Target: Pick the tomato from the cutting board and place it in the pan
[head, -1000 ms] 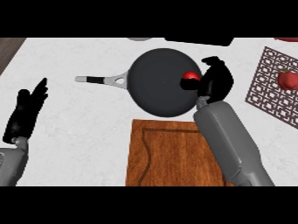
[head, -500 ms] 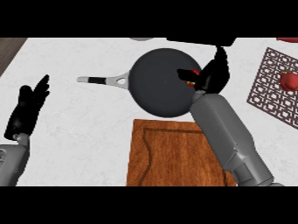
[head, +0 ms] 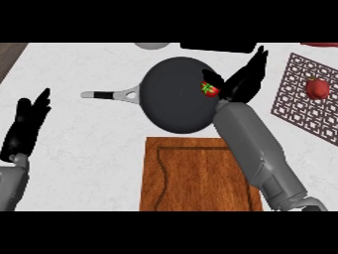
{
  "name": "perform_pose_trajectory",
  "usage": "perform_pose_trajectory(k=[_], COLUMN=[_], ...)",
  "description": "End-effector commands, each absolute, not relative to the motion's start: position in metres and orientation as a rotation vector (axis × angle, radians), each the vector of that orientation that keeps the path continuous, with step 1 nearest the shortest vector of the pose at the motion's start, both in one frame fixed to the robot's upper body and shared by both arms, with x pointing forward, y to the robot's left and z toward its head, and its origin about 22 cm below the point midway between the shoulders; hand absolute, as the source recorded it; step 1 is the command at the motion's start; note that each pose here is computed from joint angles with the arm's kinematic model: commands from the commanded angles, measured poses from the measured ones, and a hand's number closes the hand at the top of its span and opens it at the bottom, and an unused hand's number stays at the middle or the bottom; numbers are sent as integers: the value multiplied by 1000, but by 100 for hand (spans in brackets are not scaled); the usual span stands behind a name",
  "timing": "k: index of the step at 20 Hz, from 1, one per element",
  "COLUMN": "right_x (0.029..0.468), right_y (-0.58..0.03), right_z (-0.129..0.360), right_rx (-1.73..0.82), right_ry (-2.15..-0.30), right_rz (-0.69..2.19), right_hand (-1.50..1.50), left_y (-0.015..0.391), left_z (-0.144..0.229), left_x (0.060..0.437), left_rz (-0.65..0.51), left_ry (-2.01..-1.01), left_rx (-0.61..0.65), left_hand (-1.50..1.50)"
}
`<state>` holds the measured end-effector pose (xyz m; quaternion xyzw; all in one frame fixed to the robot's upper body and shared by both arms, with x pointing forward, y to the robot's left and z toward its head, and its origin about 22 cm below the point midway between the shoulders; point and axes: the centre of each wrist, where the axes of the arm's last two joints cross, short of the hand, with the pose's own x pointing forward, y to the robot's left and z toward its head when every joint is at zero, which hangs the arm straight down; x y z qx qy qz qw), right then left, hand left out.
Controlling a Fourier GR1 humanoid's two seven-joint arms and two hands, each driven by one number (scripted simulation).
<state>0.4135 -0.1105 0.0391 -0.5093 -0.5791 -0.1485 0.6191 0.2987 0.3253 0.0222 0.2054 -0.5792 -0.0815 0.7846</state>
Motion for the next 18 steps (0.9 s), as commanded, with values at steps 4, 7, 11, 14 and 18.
perform_pose_trajectory(k=[4, 7, 11, 14, 18], right_x=[401, 386, 365, 334, 291], right_y=[-108, -109, -107, -107, -111], right_z=[17, 9, 1, -15, -28], right_rx=[-1160, -1141, -1102, -1068, -1038], right_ry=[-1340, -1364, -1382, -1382, -1377], right_rz=[-581, -578, -545, -525, -502], right_hand=[-150, -150, -150, -150, -150], left_y=[347, 344, 363, 362, 377], left_z=[12, -12, -10, 3, -2], left_x=[294, 263, 252, 260, 248], left_rz=[-113, -97, -71, -81, -33], left_ry=[-1220, -1173, -1150, -1166, -1139], left_rx=[481, 502, 507, 523, 543], left_hand=[0, 0, 0, 0, 0])
